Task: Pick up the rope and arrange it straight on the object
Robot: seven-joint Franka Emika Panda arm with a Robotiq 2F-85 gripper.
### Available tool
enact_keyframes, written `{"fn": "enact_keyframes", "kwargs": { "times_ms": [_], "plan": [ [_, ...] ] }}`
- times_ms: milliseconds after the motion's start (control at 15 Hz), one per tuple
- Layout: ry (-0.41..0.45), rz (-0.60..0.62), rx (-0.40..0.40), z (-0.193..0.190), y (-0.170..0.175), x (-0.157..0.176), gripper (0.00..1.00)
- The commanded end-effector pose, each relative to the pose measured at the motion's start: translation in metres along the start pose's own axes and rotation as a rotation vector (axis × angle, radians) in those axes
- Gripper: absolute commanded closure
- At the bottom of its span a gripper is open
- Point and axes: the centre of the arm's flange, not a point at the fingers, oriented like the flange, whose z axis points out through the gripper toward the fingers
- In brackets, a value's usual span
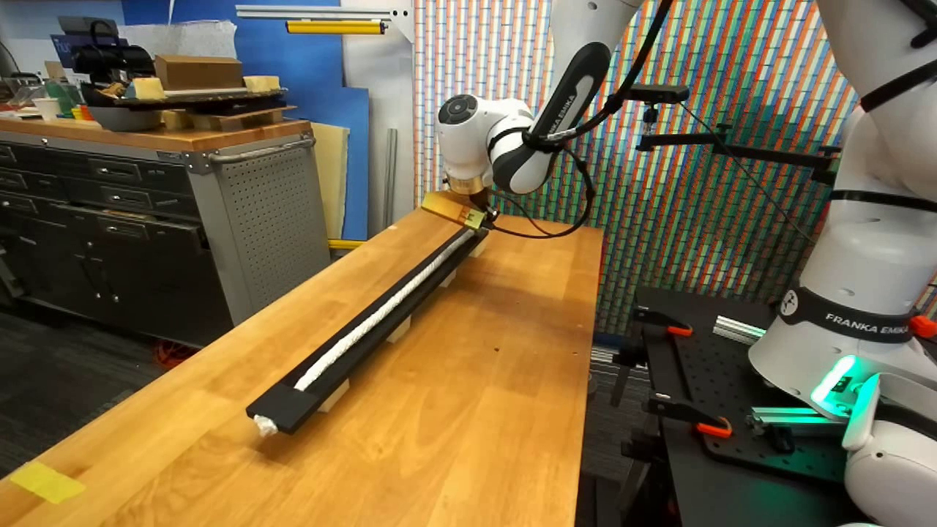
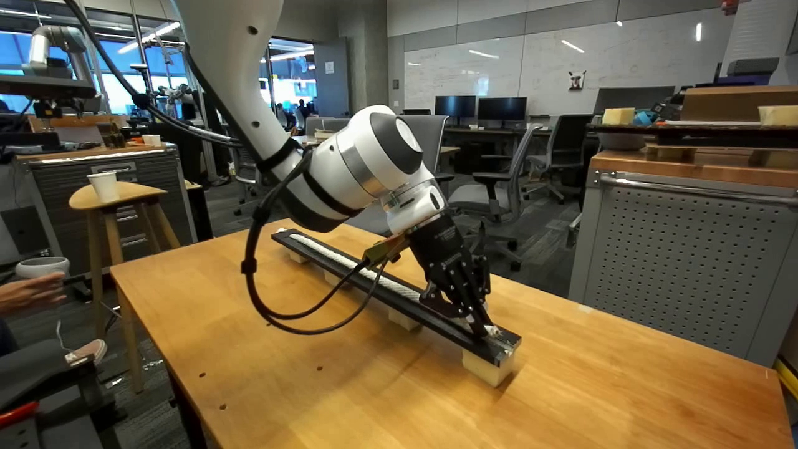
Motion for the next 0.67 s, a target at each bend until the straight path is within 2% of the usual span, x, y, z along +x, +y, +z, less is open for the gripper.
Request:
{"fn": "enact_keyframes", "kwargs": {
  "times_ms": [0, 600],
  "plan": [
    [0.028, 0.044, -0.024, 0.011, -0.02, 0.018, 0.97],
    [0.031, 0.061, -0.043, 0.029, -0.03, 0.02, 0.97]
  ]
}}
